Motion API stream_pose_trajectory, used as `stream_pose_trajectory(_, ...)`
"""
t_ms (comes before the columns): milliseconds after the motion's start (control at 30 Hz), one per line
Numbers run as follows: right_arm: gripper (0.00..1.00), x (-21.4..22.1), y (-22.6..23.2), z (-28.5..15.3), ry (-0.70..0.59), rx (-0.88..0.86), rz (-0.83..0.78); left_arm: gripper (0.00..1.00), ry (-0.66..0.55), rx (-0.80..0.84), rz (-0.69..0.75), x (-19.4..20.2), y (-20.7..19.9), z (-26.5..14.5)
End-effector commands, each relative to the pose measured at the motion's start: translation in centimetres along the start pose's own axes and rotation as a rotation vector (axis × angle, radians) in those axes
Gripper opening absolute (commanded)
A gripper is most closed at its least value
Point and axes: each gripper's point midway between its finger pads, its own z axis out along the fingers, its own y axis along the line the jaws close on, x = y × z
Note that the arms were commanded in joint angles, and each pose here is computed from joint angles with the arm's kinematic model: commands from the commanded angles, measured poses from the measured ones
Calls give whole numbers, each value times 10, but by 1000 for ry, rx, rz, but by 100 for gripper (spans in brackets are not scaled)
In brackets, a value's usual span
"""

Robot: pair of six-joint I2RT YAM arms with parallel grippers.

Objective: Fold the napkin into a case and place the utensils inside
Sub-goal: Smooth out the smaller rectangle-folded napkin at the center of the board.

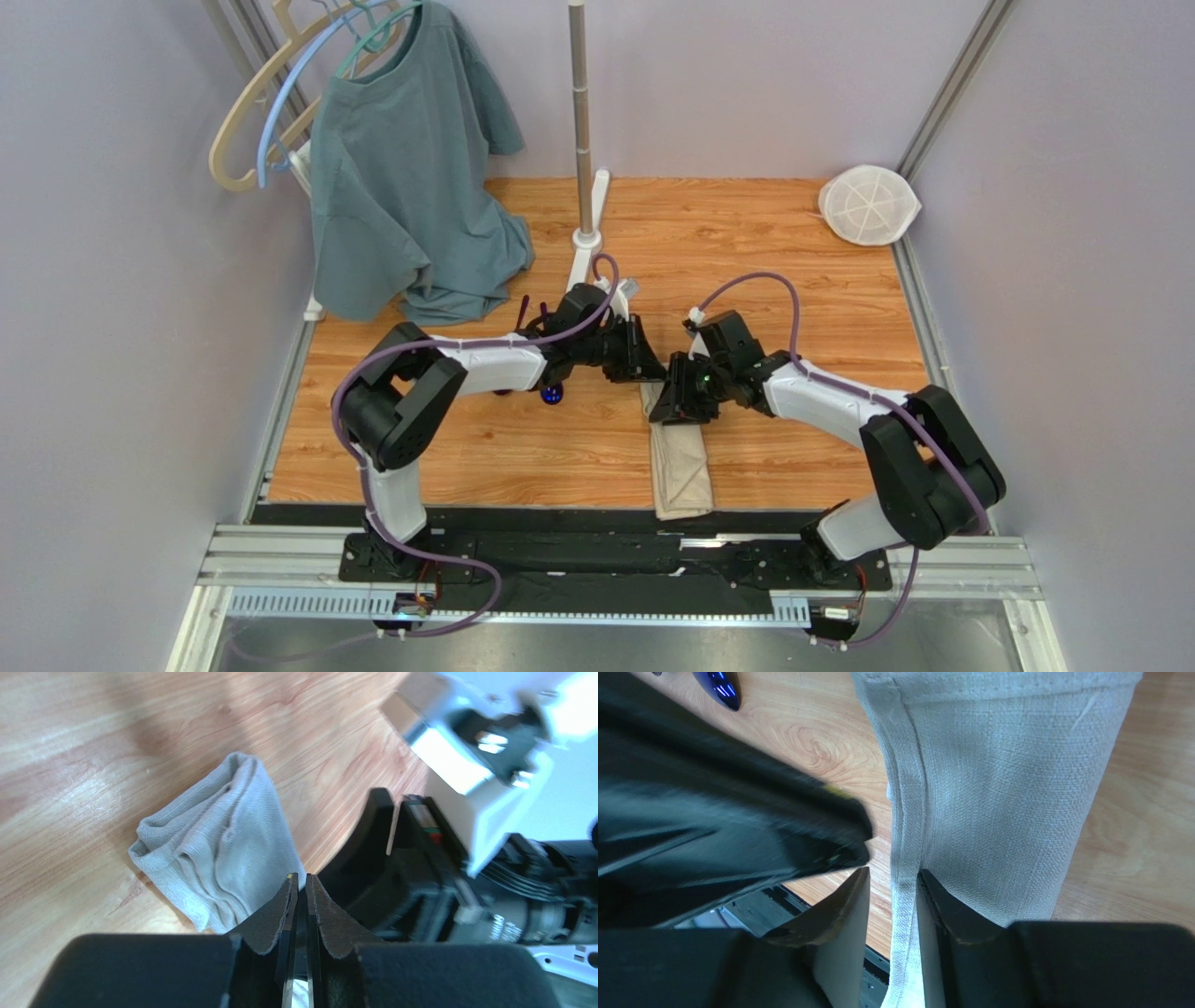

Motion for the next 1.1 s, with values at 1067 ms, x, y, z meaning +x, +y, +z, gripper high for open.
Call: stream_pose_trajectory(1067,1,89,-24,-2,71,-183,145,0,60,-175,43,7,77,35)
